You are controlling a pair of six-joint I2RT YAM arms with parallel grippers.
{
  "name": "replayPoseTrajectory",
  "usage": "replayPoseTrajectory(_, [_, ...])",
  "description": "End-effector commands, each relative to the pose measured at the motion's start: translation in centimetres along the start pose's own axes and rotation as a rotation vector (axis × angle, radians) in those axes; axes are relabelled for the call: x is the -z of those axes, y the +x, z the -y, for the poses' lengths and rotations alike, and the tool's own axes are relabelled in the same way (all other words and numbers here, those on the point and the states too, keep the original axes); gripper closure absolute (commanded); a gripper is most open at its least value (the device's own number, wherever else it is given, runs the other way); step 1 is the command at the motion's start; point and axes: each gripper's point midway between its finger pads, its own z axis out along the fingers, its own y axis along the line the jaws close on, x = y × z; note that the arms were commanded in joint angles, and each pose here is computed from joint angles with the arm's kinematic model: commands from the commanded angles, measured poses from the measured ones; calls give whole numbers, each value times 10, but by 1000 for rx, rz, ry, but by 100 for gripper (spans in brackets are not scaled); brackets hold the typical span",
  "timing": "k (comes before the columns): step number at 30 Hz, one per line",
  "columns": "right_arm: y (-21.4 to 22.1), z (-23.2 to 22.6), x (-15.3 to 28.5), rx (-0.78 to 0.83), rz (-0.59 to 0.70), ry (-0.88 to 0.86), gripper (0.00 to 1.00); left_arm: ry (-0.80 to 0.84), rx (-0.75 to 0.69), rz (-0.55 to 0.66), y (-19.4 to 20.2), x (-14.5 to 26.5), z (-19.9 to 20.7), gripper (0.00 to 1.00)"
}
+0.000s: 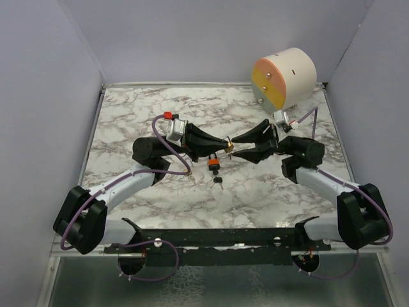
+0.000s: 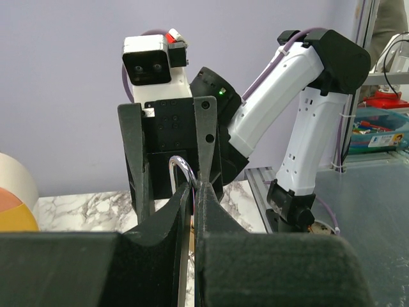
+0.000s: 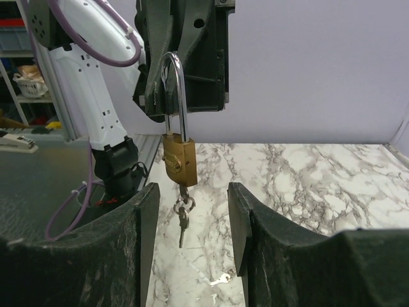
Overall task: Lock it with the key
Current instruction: Lock the lock.
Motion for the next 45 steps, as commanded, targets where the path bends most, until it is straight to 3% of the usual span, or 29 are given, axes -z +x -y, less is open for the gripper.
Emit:
replayPoseTrajectory(1, [-15, -3, -9, 57, 36, -30, 54, 34, -65, 29, -19, -7, 7, 100])
replayPoseTrajectory(24, [2, -1, -18, 24, -13, -49, 59, 13, -131, 19, -32, -11, 3, 100])
replayPoseTrajectory(33, [1, 1, -18, 25, -8, -41, 73, 7, -129, 16, -30, -11, 2, 100])
replayPoseTrajectory(37, [-1, 2, -20, 25, -6, -41, 98, 1, -129, 19, -31, -10, 1, 100])
replayPoseTrajectory(45, [8, 7, -19, 19, -31, -10, 99, -16, -208, 35, -45, -13, -2, 100])
